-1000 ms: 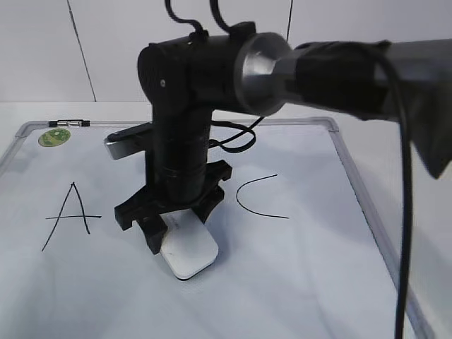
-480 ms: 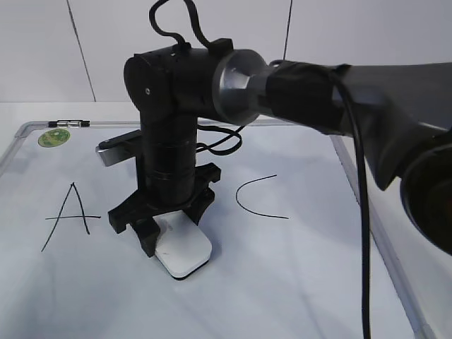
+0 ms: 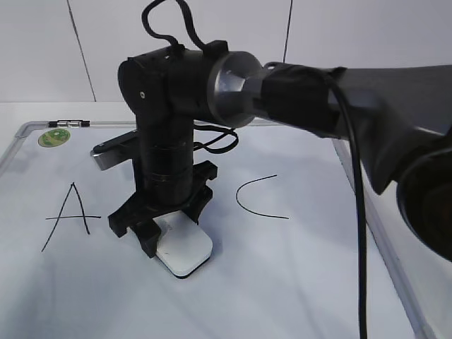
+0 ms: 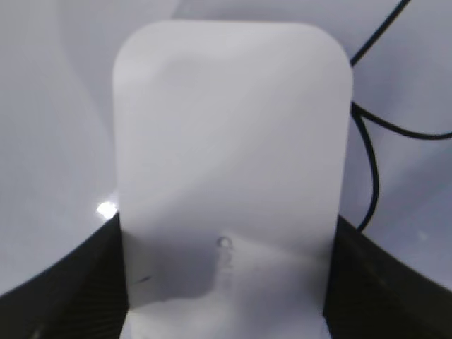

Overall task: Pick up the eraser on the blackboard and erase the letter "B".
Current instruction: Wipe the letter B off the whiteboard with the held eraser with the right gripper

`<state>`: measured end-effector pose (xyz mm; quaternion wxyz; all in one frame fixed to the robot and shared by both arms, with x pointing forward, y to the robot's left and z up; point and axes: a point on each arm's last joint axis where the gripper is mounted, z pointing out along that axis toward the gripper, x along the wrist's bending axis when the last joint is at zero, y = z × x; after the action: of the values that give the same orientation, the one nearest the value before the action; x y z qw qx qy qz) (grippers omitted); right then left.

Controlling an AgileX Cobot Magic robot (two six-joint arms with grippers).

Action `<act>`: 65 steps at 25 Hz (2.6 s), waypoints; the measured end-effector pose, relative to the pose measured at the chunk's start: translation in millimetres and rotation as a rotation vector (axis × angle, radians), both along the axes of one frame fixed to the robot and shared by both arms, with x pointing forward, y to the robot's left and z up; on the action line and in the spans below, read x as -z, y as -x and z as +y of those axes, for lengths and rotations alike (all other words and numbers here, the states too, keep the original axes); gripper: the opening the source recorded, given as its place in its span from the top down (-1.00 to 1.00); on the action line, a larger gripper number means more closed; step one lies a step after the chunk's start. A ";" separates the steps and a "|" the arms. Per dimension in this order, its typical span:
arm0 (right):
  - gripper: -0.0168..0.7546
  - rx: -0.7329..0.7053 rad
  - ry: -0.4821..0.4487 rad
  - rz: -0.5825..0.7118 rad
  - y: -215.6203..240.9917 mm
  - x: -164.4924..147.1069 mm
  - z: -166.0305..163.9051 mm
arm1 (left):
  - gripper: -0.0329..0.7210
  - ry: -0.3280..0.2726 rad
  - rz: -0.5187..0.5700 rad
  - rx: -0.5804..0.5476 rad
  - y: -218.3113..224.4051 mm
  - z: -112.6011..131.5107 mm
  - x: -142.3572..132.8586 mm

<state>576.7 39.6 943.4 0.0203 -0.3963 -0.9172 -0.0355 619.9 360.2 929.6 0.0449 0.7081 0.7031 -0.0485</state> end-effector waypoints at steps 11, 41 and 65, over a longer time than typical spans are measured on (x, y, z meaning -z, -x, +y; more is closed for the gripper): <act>-0.43 -0.010 0.030 -0.037 -1.0 1.1 0.9 | 0.88 0.000 0.001 0.000 -0.2 0.0 -0.3; -0.43 0.229 -0.076 -0.187 -97.8 6.3 -46.4 | 0.88 0.020 0.015 -0.009 0.2 -1.6 0.5; -0.43 0.187 -0.063 -0.239 -92.9 2.9 -28.4 | 0.88 0.026 0.055 -0.006 3.6 -2.1 1.1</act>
<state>669.6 11.3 940.5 -0.0800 -0.4722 -0.8705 -0.1131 616.3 358.0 928.5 0.0350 0.7039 0.7053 -0.0768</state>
